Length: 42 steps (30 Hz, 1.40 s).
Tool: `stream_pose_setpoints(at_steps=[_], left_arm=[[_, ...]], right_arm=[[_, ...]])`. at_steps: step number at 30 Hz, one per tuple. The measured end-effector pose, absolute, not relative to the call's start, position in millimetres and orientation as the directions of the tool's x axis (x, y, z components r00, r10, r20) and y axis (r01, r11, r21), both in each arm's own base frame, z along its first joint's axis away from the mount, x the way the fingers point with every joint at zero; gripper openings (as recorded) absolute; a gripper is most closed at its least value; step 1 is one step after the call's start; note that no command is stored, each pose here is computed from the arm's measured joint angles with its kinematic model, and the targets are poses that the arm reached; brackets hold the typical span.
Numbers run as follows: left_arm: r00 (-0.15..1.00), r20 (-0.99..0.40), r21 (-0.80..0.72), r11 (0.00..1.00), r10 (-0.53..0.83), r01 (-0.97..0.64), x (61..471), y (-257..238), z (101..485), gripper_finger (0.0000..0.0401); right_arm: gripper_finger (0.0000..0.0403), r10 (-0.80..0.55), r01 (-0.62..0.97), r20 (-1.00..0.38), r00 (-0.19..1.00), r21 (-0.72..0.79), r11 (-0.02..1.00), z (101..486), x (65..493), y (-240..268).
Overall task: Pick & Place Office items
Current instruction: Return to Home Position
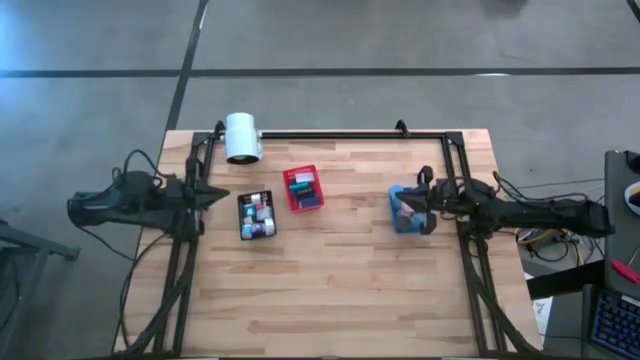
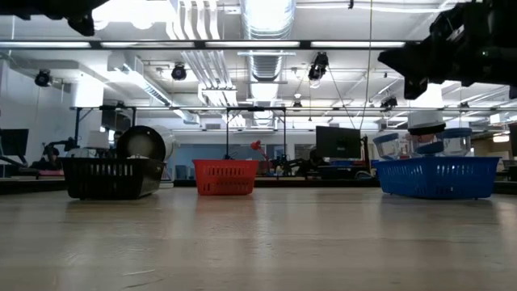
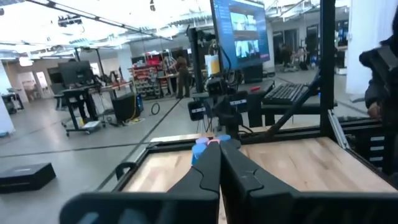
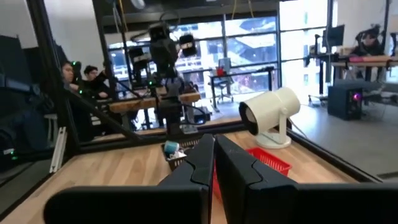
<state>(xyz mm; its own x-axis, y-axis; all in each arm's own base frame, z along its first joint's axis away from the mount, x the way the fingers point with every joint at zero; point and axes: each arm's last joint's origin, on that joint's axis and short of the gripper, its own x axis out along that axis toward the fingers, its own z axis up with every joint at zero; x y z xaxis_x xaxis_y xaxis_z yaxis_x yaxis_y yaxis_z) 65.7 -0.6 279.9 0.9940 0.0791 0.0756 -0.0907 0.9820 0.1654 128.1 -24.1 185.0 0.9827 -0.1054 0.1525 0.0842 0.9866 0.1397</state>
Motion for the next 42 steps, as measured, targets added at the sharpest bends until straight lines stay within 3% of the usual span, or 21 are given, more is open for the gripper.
stream_pose_setpoints(at_steps=[8,14,21,42], left_arm=[[0.987,0.139,0.02,0.996,0.083,-0.086,73,-1,237,0.0002],[0.991,0.097,0.001,0.996,0.091,-0.091,91,-2,194,0.0001],[0.996,0.018,0.017,0.996,0.083,-0.083,95,-3,173,0.0],[0.997,0.022,-0.003,0.998,0.068,-0.068,97,-3,169,0.0001]], right_arm=[[0.0013,-0.143,0.119,0.168,0.975,0.143,0.983,185,119,-25],[0.0013,-0.208,0.189,0.134,0.969,0.14,0.972,181,119,-26],[0.0013,-0.218,0.198,0.135,0.967,0.149,0.969,181,119,-27],[0.0009,-0.218,0.199,0.132,0.967,0.145,0.969,181,119,-27]])
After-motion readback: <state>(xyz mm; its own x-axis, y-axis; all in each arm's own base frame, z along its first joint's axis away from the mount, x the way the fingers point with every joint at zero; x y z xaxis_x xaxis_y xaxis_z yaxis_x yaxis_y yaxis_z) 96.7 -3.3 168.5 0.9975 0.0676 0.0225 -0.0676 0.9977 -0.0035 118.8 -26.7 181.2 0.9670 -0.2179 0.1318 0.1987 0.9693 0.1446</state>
